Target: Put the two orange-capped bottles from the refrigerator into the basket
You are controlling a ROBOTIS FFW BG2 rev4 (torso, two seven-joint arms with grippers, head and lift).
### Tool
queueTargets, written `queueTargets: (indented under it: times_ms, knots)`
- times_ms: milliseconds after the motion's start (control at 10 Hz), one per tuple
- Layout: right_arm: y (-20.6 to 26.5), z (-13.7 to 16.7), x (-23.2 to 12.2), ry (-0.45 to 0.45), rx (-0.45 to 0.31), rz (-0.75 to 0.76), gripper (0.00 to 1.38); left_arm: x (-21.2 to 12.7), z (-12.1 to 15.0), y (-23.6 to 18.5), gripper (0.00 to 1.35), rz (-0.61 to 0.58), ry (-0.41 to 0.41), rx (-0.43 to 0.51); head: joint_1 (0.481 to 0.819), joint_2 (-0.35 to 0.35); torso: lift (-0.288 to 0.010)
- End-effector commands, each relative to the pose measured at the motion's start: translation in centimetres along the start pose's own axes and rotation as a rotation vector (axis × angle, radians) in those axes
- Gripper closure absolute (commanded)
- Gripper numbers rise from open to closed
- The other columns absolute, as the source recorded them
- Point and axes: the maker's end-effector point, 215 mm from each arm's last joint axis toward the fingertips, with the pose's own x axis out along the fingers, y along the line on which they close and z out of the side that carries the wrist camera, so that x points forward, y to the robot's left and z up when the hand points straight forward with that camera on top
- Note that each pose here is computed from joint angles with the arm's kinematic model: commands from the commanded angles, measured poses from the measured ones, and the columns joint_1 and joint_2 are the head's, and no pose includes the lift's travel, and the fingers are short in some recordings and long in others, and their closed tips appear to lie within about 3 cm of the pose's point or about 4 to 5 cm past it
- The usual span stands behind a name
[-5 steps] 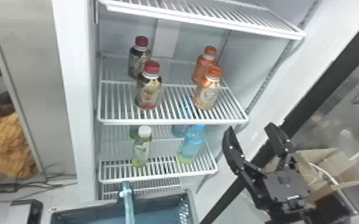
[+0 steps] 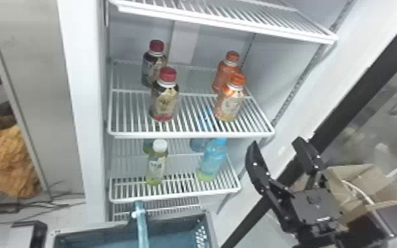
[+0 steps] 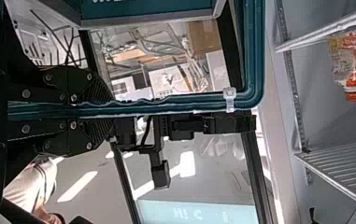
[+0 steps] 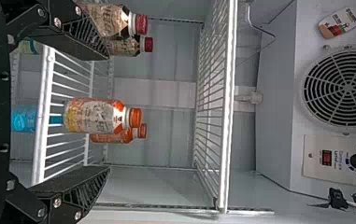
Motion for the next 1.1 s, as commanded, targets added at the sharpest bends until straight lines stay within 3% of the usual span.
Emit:
queueTargets:
  times_ms: [0, 400, 600, 1000]
  knots:
    - [0.0, -0.2, 0.0, 0.001, 0.001, -0.001, 0.23, 0.0, 0.0, 0.0, 1.2, 0.0, 0.001, 0.0, 0.695, -0.35, -0.04]
    - [-1.6, -2.3, 1.4, 0.013, -0.015, -0.028, 0.21, 0.0, -0.1, 0.0, 1.2, -0.001, 0.0, -0.003, 0.695, -0.35, -0.04]
    - [-2.6, -2.8, 2.9, 0.001, -0.04, -0.042, 0.08, 0.0, -0.2, 0.0, 1.2, -0.001, 0.0, -0.005, 0.695, -0.35, -0.04]
    - [-3.0, -4.9, 6.9, 0.001, -0.033, -0.035, 0.07, 0.0, -0.2, 0.0, 1.2, -0.001, 0.0, -0.005, 0.695, -0.35, -0.04]
